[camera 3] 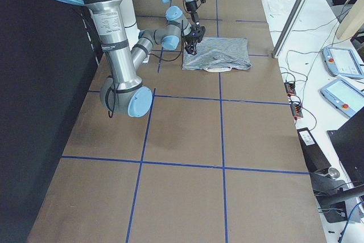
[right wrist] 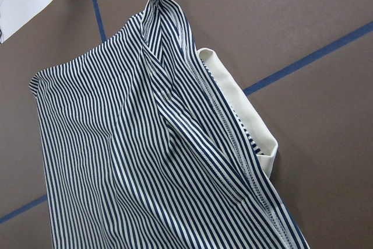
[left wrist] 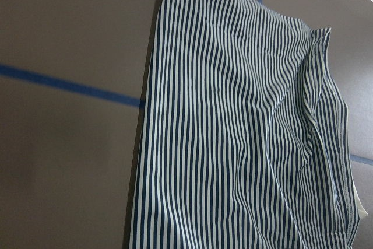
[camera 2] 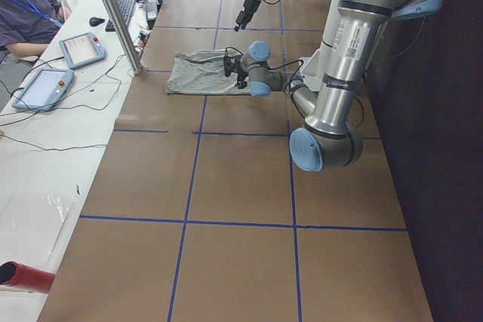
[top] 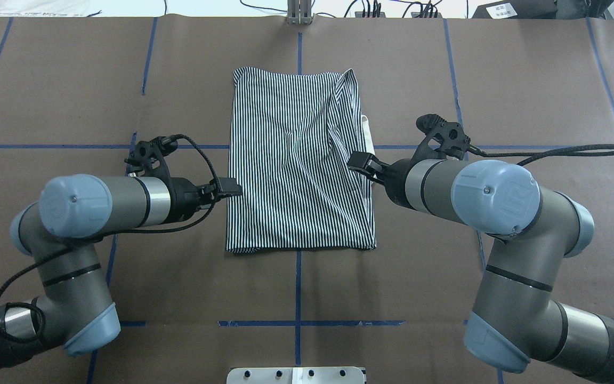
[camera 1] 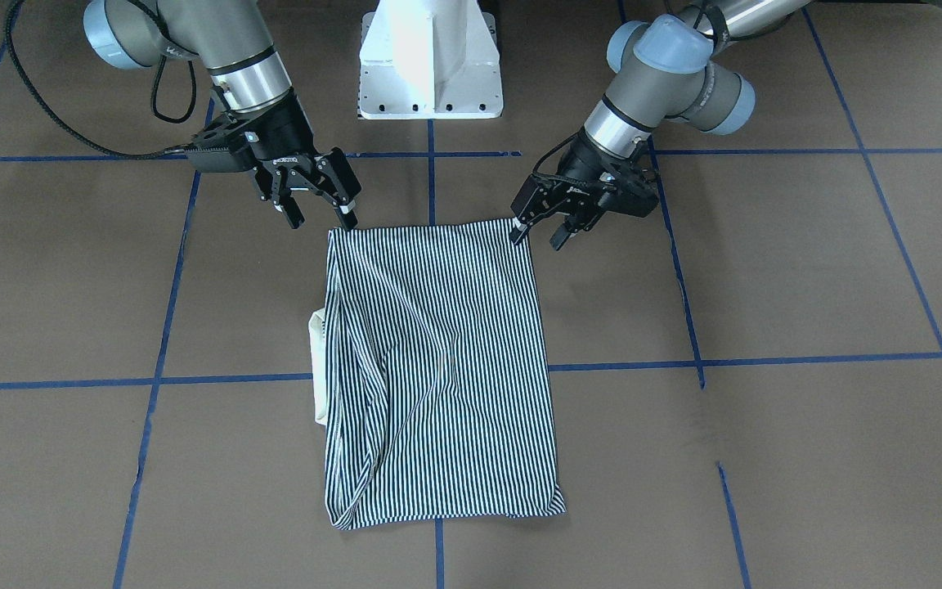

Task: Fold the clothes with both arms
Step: 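Lower the left gripper to the near edge while the right moves farther, then move the right gripper to the shirt's near corner and grasp it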

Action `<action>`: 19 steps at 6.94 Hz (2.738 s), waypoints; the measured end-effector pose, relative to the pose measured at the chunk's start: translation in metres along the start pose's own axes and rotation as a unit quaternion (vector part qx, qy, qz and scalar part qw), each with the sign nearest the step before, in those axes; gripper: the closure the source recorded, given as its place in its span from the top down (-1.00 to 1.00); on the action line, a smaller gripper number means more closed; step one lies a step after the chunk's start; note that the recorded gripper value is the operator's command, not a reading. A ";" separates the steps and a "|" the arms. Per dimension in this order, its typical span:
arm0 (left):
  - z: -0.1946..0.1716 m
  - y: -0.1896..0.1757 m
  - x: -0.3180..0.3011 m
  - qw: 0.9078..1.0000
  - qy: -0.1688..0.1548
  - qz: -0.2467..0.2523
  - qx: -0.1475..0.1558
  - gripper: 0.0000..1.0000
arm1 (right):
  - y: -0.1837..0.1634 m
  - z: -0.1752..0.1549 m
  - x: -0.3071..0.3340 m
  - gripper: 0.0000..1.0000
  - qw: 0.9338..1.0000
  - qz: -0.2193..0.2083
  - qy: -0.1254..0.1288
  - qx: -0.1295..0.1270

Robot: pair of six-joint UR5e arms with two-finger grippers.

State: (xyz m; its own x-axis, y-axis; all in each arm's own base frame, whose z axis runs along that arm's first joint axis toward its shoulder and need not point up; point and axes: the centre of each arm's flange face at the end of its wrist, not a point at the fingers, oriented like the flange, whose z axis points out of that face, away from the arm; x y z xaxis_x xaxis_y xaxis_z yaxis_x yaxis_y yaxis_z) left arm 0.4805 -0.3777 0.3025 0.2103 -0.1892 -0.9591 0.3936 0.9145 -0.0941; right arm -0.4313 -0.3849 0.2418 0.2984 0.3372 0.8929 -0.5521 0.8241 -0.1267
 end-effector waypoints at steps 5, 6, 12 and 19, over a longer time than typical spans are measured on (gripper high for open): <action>0.025 0.057 -0.022 0.999 -0.023 -0.036 0.002 0.33 | -0.002 0.001 0.002 0.97 1.000 0.003 0.001 0.003; 0.027 0.059 -0.026 0.999 -0.027 -0.035 0.002 0.33 | -0.002 0.001 0.002 0.97 1.000 0.003 0.002 0.004; 0.040 0.068 -0.029 0.999 -0.035 -0.032 -0.005 0.18 | -0.002 0.004 0.004 0.98 1.000 0.004 0.005 0.005; 0.038 0.072 -0.024 0.999 -0.029 -0.028 -0.012 0.05 | -0.002 0.004 0.004 0.98 1.000 0.003 0.004 0.005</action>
State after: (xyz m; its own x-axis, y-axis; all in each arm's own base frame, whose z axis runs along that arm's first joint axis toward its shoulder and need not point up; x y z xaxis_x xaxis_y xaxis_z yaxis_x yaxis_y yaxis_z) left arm 0.5375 -0.3206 0.3287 0.2401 -0.2597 -0.9354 0.3850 0.9100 -0.1539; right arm -0.4327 -0.3869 0.2474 0.3016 0.3468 0.8881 -0.5616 0.8174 -0.1285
